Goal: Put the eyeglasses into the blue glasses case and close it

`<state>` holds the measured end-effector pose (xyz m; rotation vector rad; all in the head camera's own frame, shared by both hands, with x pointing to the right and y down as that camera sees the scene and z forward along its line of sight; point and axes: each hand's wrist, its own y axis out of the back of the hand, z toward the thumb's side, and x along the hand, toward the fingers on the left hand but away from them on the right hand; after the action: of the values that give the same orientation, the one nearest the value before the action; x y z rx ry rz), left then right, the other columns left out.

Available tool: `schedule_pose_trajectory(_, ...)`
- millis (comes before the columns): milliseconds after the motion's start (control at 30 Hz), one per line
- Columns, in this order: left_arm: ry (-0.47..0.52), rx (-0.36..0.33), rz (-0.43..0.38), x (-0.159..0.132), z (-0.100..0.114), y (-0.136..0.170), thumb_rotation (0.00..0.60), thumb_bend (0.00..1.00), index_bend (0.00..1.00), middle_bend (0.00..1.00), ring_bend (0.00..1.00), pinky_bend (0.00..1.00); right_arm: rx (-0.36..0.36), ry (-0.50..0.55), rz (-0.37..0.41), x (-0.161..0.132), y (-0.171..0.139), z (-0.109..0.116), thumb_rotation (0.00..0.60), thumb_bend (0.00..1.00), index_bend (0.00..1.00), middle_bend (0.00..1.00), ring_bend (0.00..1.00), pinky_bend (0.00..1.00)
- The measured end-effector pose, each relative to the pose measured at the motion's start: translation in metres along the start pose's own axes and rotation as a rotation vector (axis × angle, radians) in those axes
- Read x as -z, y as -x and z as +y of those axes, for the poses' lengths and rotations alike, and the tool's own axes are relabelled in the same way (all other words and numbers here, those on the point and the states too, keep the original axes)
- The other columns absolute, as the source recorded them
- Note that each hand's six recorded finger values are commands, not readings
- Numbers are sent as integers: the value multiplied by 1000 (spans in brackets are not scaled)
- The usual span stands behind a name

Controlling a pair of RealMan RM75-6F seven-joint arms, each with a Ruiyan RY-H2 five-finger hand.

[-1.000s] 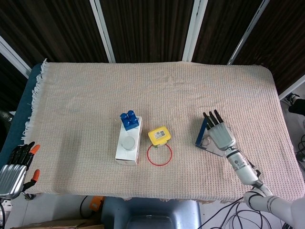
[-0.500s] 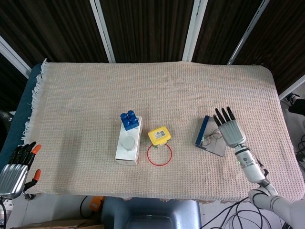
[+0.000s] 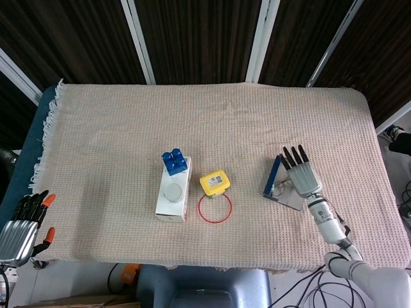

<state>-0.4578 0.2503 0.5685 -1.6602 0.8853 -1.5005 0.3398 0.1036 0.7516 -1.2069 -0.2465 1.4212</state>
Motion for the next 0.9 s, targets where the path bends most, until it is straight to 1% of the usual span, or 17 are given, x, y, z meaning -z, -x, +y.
schedule_pose_trajectory(200,1,2,0,0,0,0,600,444,0,0,0,34,15,-1,-13,-7,8,6,600,252,207,20,0,0)
schedule_pose_trajectory(500,2,1,3,1,0,-1,600,444,0,0,0,34,17,9,-30,-14,19,13,600,252,208,20,0,0)
schedule_pose_trajectory(700,7,0,8,3,1,-1,600,444,0,0,0,34,21,-1,-34,-27,32,23,600,252,209,20,0,0)
schedule_pose_trajectory(900,10,-2,12,4,2,-2,600,444,0,0,0,34,25,6,-51,-32,40,30,600,252,211,20,0,0)
